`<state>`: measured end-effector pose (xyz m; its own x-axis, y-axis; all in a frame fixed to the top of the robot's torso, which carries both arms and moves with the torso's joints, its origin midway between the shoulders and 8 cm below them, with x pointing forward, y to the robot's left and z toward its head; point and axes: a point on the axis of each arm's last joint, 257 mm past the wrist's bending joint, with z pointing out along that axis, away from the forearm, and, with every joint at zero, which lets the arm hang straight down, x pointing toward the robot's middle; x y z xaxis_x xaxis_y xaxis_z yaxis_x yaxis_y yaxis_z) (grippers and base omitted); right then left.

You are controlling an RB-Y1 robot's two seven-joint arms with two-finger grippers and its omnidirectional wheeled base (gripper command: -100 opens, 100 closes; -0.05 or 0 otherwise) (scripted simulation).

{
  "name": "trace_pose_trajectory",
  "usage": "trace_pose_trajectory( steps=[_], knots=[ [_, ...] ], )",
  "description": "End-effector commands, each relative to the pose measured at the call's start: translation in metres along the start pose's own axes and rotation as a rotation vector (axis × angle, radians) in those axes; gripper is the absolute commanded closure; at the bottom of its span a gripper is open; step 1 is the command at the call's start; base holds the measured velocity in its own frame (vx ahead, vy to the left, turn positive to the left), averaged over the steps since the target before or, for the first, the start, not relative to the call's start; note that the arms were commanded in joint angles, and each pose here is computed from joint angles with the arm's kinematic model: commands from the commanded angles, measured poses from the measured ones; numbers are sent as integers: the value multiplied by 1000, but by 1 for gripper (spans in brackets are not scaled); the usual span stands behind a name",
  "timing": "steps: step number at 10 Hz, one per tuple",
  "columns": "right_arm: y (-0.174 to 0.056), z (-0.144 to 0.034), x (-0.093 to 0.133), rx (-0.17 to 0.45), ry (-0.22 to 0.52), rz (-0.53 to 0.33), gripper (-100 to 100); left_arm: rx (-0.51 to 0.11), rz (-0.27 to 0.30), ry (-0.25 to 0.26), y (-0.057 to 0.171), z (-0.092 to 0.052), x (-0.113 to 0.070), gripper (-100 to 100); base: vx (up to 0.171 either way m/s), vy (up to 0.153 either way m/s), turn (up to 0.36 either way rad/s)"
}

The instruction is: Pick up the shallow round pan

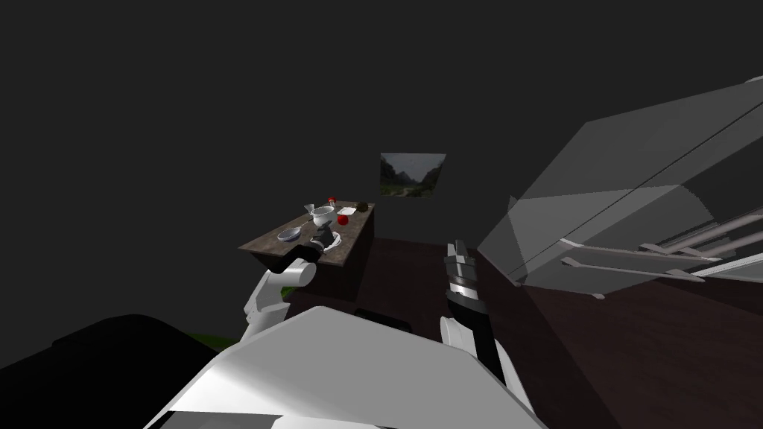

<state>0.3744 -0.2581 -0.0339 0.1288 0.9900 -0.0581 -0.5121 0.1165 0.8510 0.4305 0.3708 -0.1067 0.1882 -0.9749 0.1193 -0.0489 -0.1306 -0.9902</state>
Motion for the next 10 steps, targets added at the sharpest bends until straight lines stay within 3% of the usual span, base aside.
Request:
trace_pose_trajectory(
  steps=[1, 10],
  knots=[
    [0, 0, 0, 0, 0, 0, 0, -37, -1, -4, 11, 0, -2, -100, -4, -7, 4],
    [0, 0, 0, 0, 0, 0, 0, -315, -24, -56, 76, -7, -38, -100, 3, -7, -42]
  ],
)
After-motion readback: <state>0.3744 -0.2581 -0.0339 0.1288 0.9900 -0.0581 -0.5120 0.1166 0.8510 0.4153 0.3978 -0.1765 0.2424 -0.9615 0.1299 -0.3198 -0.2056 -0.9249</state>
